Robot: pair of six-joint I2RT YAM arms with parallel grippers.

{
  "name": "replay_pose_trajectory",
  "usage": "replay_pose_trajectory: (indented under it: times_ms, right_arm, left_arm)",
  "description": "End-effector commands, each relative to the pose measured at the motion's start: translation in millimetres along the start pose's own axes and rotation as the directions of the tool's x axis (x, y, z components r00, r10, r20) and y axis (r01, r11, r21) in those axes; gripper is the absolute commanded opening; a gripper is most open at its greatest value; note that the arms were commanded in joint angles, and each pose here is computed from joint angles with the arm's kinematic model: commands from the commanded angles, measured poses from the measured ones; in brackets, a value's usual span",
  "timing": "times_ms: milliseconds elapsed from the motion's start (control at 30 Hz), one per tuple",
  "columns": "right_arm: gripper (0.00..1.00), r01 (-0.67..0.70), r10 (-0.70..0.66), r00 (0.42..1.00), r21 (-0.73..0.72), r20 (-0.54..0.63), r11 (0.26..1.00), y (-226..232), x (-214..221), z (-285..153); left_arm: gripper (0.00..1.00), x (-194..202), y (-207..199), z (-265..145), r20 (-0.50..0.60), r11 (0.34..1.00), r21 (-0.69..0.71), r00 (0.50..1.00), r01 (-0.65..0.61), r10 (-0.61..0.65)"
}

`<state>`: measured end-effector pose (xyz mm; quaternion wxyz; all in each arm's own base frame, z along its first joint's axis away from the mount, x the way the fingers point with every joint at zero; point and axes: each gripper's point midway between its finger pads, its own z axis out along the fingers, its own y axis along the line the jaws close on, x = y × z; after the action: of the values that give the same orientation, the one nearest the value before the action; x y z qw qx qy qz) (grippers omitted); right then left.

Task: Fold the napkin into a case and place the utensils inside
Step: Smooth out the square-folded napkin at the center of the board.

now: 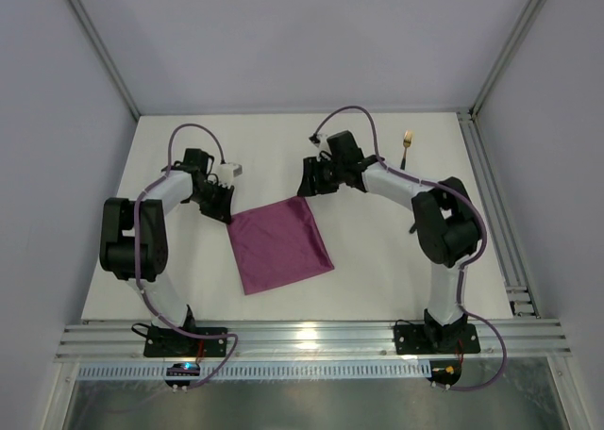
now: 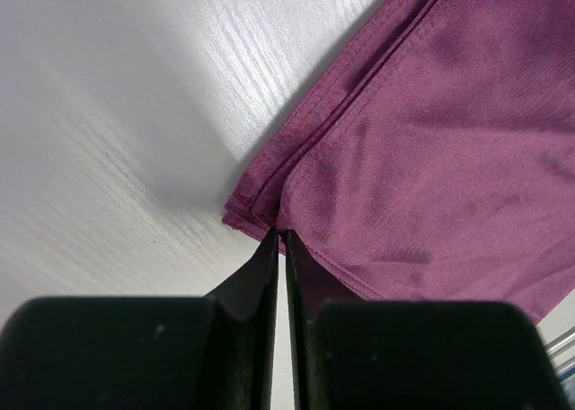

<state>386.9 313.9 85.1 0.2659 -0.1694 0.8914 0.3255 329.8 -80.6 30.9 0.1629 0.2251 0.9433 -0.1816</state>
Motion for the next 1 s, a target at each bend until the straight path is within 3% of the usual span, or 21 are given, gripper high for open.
replay_pose_trajectory:
  times_ms: [0,167,333,400,433,533,967]
  right_arm:
    - [0.53,0.032,-0.033,0.999,0.020,0.025,0.999,-1.7,-10.4,5.4]
    - [0.53,0.033,-0.032,0.999,0.039,-0.012,0.999,-11.8,-10.5,22.8]
    - [0.42,0.029,-0.028,0.999,0.031,-0.039,0.999,-16.5,-8.5,37.0]
    - [0.32,0.027,-0.026,0.999,0.025,-0.040,0.999,-16.6,-8.5,39.8]
    - [0.19,0.030,-0.029,0.999,0.019,-0.032,0.999,-15.0,-10.7,39.4]
    - [0.04,0.042,-0.042,0.999,0.003,-0.002,0.999,-8.1,-19.6,33.8]
    - [0.04,0.019,-0.019,0.998,-0.012,0.057,1.000,-4.6,-42.5,23.2]
  left_arm:
    - [0.06,-16.5,0.9,-8.2,0.055,0.999,-0.018,0.998,-0.030,0.031]
    - [0.03,-18.2,1.9,-7.4,0.059,0.999,-0.019,0.998,-0.032,0.033]
    - [0.00,-19.1,2.7,-7.3,0.062,0.999,-0.024,0.998,-0.030,0.032]
    - [0.00,-19.1,3.6,-7.8,0.062,0.999,-0.030,0.998,-0.029,0.031]
    - [0.00,-19.5,4.2,-8.2,0.063,0.999,-0.034,0.997,-0.031,0.033]
    - [0.00,-22.9,6.9,-10.6,0.073,0.998,-0.052,0.997,-0.035,0.039]
    - [0.00,-35.5,18.5,-23.2,0.110,0.994,-0.107,0.993,-0.032,0.044]
